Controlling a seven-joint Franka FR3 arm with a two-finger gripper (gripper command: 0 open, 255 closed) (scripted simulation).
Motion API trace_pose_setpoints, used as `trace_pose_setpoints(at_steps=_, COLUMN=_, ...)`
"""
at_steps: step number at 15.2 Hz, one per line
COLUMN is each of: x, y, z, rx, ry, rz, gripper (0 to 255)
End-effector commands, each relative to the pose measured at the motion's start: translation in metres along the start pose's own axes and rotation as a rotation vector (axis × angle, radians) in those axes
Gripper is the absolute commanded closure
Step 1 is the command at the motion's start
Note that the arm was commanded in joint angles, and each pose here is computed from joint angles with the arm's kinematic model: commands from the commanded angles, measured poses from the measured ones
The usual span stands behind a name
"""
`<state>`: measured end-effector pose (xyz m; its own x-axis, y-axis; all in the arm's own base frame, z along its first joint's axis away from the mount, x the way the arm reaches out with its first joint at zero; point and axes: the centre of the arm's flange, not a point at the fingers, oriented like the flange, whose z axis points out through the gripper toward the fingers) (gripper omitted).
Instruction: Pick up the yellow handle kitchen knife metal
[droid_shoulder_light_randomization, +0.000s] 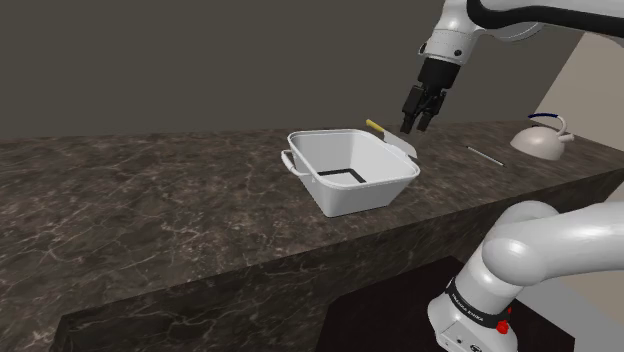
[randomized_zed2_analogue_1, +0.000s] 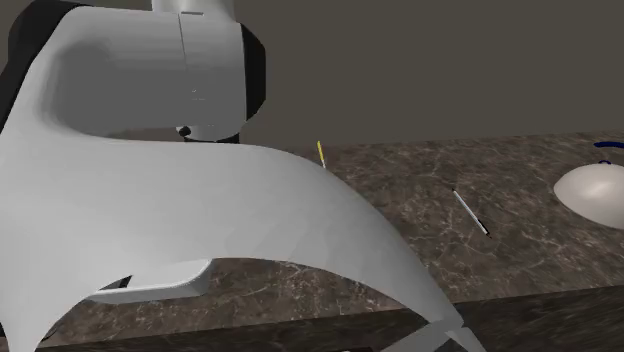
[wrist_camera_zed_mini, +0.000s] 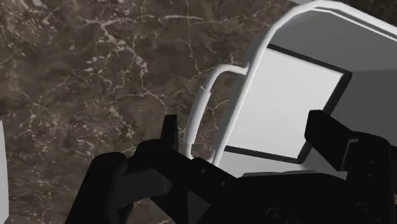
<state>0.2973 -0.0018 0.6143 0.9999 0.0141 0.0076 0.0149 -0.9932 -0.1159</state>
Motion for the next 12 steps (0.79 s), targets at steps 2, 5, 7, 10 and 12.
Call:
trace_pose_setpoints(at_steps=2, x=0.009, y=0.009, z=0.003, rx=-0.002, ry=0.0, rz=0.011, gripper=0)
trace_pose_setpoints(at_steps=5, x=0.033, y=0.038, z=0.013, rx=-0.006, ry=0.002, rz=0.042, gripper=0)
trace_pose_setpoints(at_steps=7, x=0.05, y=0.057, z=0.019, rx=-0.009, ry=0.003, rz=0.063, gripper=0)
trace_pose_setpoints(at_steps=10, x=0.073, y=0.087, z=0.028, rx=-0.014, ry=0.004, rz=0.095, gripper=0)
trace_pose_setpoints(at_steps=12, x=0.088, y=0.107, z=0.034, rx=-0.017, ry=0.005, rz=0.116, gripper=0)
